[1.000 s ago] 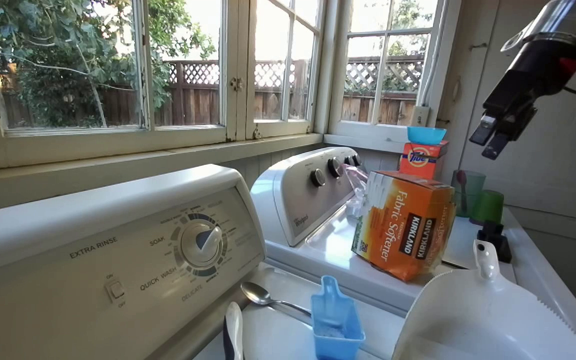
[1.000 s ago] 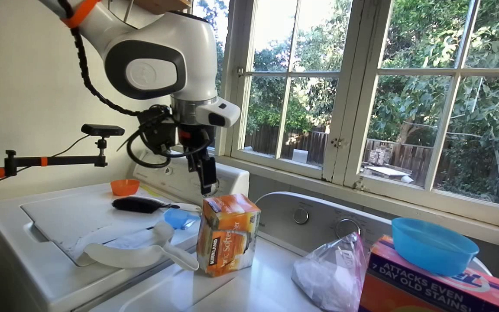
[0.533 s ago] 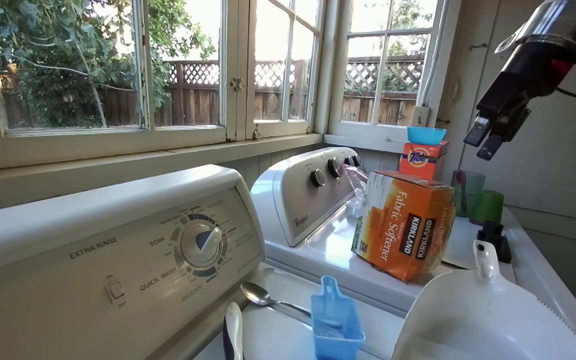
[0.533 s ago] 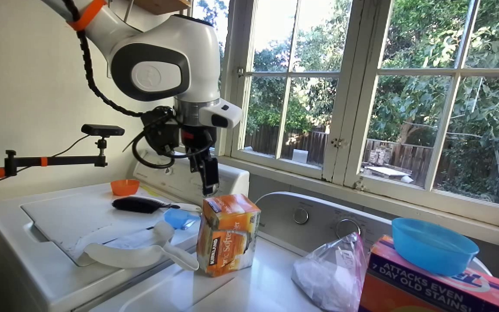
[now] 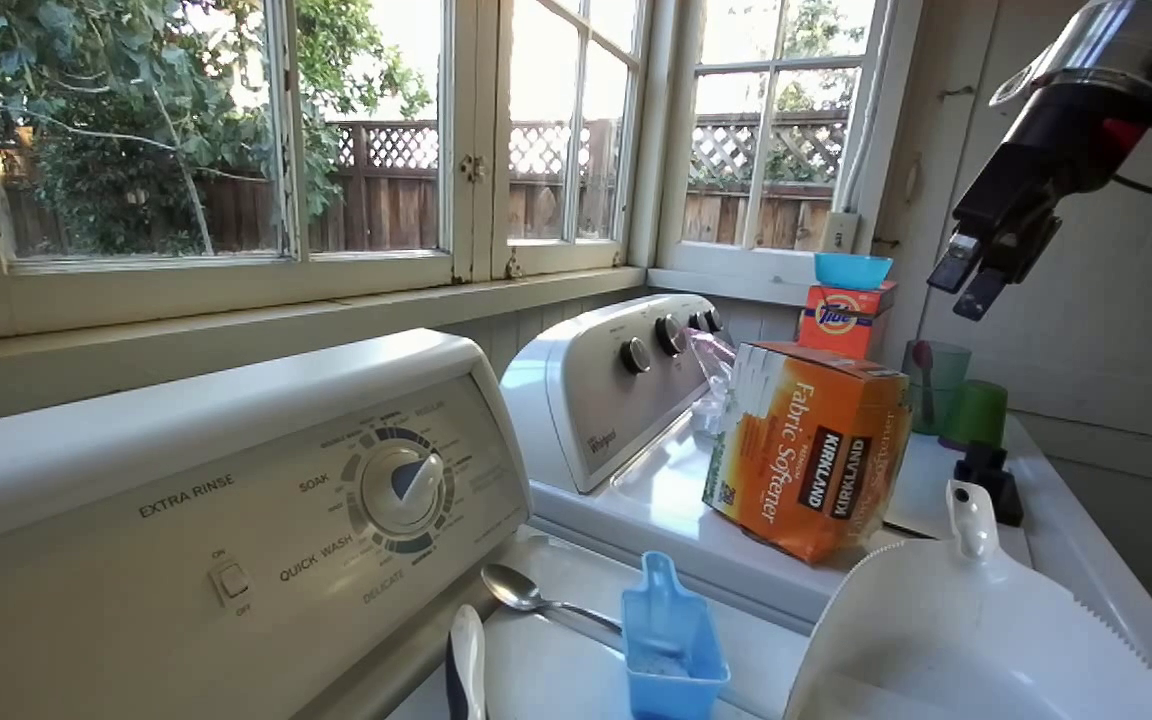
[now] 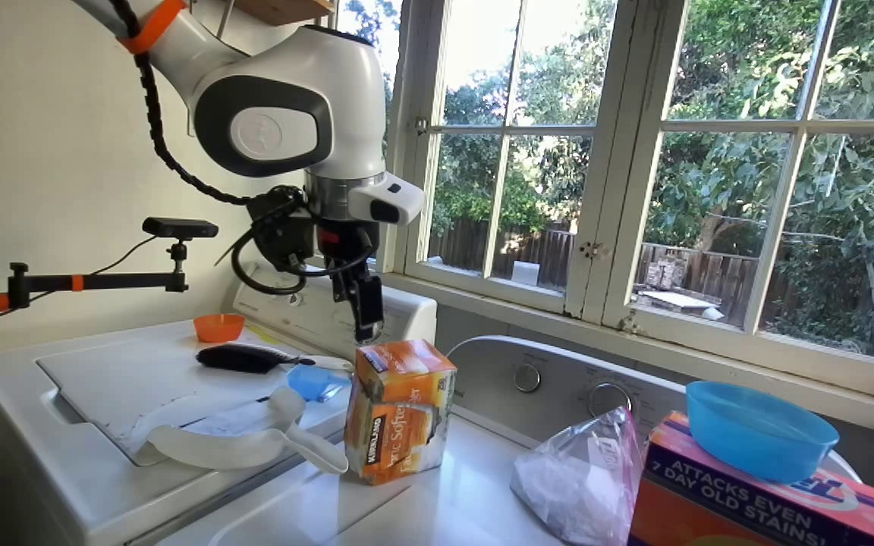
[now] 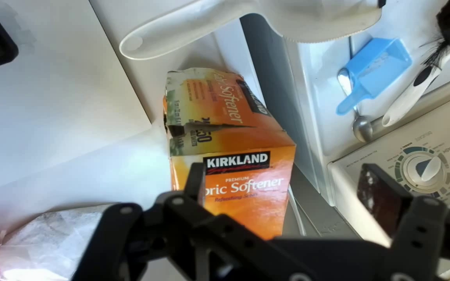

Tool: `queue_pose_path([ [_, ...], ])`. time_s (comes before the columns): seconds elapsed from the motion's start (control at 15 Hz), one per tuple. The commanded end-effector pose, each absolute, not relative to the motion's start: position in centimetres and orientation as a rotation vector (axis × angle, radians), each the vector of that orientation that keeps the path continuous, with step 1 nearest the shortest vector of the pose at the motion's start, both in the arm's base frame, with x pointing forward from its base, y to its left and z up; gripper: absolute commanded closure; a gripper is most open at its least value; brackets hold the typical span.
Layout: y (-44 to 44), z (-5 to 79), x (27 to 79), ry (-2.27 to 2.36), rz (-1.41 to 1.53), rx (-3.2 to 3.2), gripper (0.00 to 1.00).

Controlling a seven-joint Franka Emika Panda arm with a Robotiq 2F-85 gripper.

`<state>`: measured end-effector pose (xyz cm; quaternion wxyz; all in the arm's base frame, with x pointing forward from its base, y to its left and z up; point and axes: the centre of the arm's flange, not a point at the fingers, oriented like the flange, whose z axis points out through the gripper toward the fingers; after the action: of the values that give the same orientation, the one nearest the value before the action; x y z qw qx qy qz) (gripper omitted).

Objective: Use the white hand broom to sweep the white detergent on the dustpan

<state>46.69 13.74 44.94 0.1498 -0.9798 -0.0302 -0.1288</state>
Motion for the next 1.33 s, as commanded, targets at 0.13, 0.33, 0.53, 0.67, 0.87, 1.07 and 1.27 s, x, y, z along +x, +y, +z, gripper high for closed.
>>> queue_pose_path([
  [0.13,24.2,43.0,47.9,-0.203,-0.249,-2.789,0.00],
  [0.33,31.8,40.9,48.2,-0.116,-0.158,-2.784,0.00],
  [0.53,36.3,38.7,50.6,0.133,-0.139,-2.752,0.00],
  [0.67,37.6,37.7,53.1,0.272,-0.152,-2.699,0.00],
  [0.87,35.9,37.2,52.0,0.284,-0.109,-2.694,0.00],
  [1.07,36.1,36.3,52.9,0.293,-0.097,-2.690,0.00],
  [1.27,36.2,37.1,52.7,0.287,-0.112,-2.685,0.00],
])
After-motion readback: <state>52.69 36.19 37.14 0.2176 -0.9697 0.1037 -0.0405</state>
